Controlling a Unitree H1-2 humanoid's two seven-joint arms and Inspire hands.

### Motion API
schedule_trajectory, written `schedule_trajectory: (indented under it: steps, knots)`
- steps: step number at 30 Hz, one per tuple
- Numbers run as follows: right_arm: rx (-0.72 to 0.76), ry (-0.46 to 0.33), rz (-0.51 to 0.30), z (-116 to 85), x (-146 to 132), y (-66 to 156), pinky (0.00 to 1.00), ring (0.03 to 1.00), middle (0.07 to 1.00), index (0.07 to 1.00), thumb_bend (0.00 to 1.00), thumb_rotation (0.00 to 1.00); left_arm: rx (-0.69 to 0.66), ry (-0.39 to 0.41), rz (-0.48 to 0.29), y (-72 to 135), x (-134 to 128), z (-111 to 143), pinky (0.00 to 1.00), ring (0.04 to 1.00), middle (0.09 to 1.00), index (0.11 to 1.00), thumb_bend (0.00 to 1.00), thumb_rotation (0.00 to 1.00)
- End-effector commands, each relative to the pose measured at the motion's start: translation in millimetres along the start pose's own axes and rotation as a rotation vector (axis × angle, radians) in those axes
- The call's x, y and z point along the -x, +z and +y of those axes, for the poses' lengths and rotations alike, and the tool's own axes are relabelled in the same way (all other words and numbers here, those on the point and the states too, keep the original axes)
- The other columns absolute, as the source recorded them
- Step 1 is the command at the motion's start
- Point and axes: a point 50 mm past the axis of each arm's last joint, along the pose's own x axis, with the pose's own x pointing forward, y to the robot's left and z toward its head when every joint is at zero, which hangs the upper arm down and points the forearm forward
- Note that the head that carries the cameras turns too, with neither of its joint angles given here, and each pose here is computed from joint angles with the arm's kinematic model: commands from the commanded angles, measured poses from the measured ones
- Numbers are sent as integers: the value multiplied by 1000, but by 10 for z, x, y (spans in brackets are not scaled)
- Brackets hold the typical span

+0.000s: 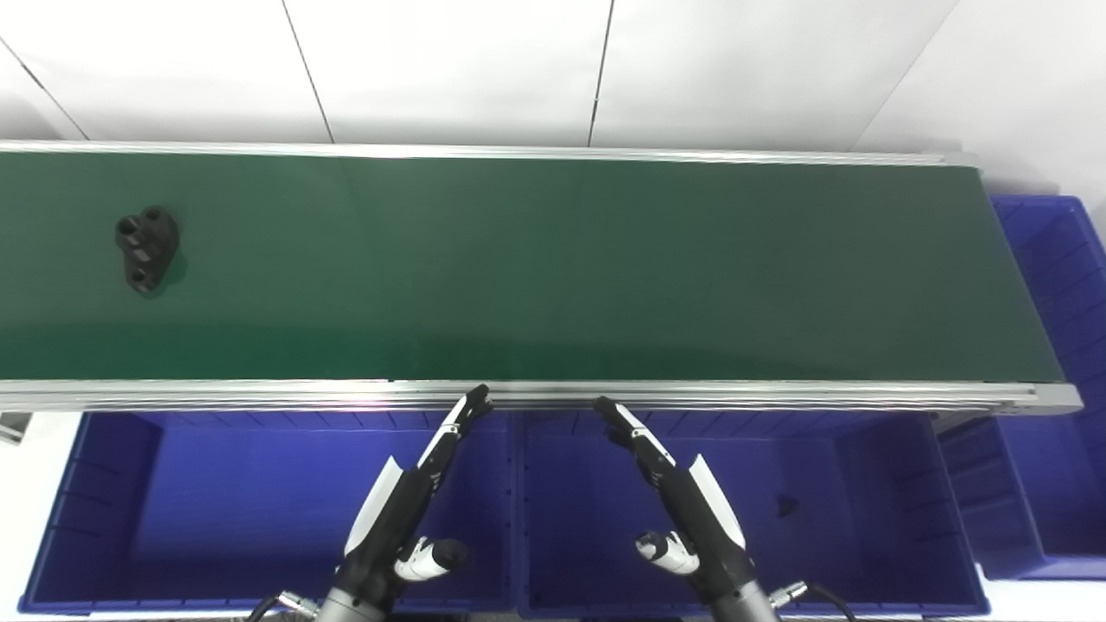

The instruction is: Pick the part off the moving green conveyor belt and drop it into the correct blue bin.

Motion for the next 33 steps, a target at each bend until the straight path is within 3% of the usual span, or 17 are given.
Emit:
schedule_trajectory:
  steps: [1, 33]
  knots:
    - [-10, -12, -67, -3, -23, 83, 911, 957, 959, 926, 998, 1000, 8, 8, -58, 76, 5, -9, 1000, 1000, 962, 980, 1000, 1000]
    - [-17, -15, -85, 8, -9, 142, 877, 939, 957, 921, 988, 1000, 3, 3, -53, 63, 13, -4, 1000, 1000, 961, 980, 1000, 1000]
